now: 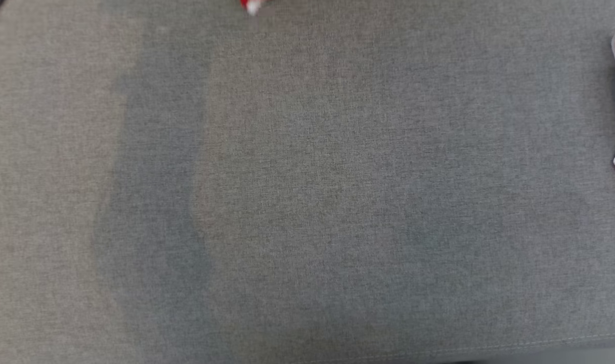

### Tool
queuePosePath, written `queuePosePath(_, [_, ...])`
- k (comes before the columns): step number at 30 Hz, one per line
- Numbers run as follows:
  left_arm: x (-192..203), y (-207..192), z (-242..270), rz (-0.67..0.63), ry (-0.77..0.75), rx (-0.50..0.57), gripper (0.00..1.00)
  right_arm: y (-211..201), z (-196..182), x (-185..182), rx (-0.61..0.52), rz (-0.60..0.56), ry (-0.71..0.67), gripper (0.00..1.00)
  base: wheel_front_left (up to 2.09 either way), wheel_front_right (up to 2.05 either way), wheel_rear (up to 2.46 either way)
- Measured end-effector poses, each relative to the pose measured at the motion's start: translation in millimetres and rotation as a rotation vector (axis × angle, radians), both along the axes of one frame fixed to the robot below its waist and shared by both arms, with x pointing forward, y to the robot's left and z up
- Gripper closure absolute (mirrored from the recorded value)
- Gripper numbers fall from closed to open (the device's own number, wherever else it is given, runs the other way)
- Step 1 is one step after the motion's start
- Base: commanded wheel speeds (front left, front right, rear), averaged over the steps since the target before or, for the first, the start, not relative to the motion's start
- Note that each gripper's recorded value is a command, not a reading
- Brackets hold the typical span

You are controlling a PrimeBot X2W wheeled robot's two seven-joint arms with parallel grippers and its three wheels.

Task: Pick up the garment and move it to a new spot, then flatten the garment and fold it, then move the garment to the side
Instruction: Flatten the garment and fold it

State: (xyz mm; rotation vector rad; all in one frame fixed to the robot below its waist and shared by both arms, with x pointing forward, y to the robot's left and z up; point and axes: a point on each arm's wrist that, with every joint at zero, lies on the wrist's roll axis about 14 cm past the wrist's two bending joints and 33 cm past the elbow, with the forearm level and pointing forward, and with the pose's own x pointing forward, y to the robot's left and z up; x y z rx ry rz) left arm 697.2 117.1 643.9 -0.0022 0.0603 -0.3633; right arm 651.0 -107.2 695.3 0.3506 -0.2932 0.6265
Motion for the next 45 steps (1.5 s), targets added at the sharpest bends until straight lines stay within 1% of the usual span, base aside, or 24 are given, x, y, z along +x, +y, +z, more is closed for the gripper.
queuePosePath(5, [18,-5,18,0.010,-0.059,-0.035,1.00,-7,20,12,0.021,-0.027,-0.070,1.00,0.00,0.00,0.00])
queuePosePath(7, [21,-8,22,0.010,-0.075,-0.038,1.00,-9,26,13,0.030,-0.033,-0.083,1.00,0.00,0.00,0.00])
queuePosePath(9, [20,-12,20,0.002,-0.065,-0.046,1.00,-10,23,12,0.029,-0.031,-0.071,1.00,0.00,0.00,0.00])
queuePosePath(11, [18,-15,9,-0.003,-0.033,-0.033,1.00,-10,9,11,0.007,-0.029,-0.033,1.00,0.00,0.00,0.00])
queuePosePath(13, [13,-18,-7,-0.014,0.008,-0.016,1.00,-12,-13,9,-0.018,-0.030,0.025,1.00,0.00,0.00,0.00])
queuePosePath(16, [-7,-24,-61,-0.047,0.172,0.002,1.00,-14,-52,-2,-0.044,-0.019,0.136,1.00,0.00,0.00,0.00])
queuePosePath(18, [-26,-22,-91,-0.066,0.269,0.016,1.00,-10,-75,-17,-0.071,0.006,0.197,1.00,0.00,0.00,0.00])
queuePosePath(20, [-42,-8,-108,-0.063,0.332,0.039,1.00,-12,-97,-33,-0.097,0.016,0.253,1.00,0.00,0.00,0.00])
queuePosePath(24, [-93,5,-154,-0.094,0.499,0.071,1.00,-6,-145,-77,-0.157,0.072,0.410,1.00,0.00,0.00,0.00])
queuePosePath(26, [-120,12,-169,-0.111,0.574,0.078,1.00,-5,-156,-99,-0.169,0.092,0.467,1.00,0.00,0.00,0.00])
queuePosePath(29, [-168,20,-190,-0.145,0.687,0.103,1.00,-9,-171,-134,-0.215,0.117,0.551,1.00,0.00,0.00,0.00])
queuePosePath(32, [-210,21,-198,-0.187,0.758,0.103,1.00,-13,-182,-169,-0.253,0.139,0.627,1.00,0.00,0.00,0.00])
queuePosePath(38, [-283,25,-199,-0.252,0.863,0.137,1.00,-14,-192,-235,-0.293,0.197,0.725,1.00,0.00,0.00,0.00])
queuePosePath(41, [-315,26,-194,-0.275,0.900,0.145,1.00,-23,-203,-267,-0.327,0.203,0.784,1.00,0.00,0.00,0.00])
queuePosePath(44, [-343,26,-187,-0.293,0.922,0.155,1.00,-41,-221,-299,-0.401,0.193,0.862,1.00,0.00,0.00,0.00])
queuePosePath(45, [-351,25,-183,-0.301,0.923,0.150,1.00,-42,-225,-310,-0.403,0.201,0.879,1.00,0.00,0.00,0.00])
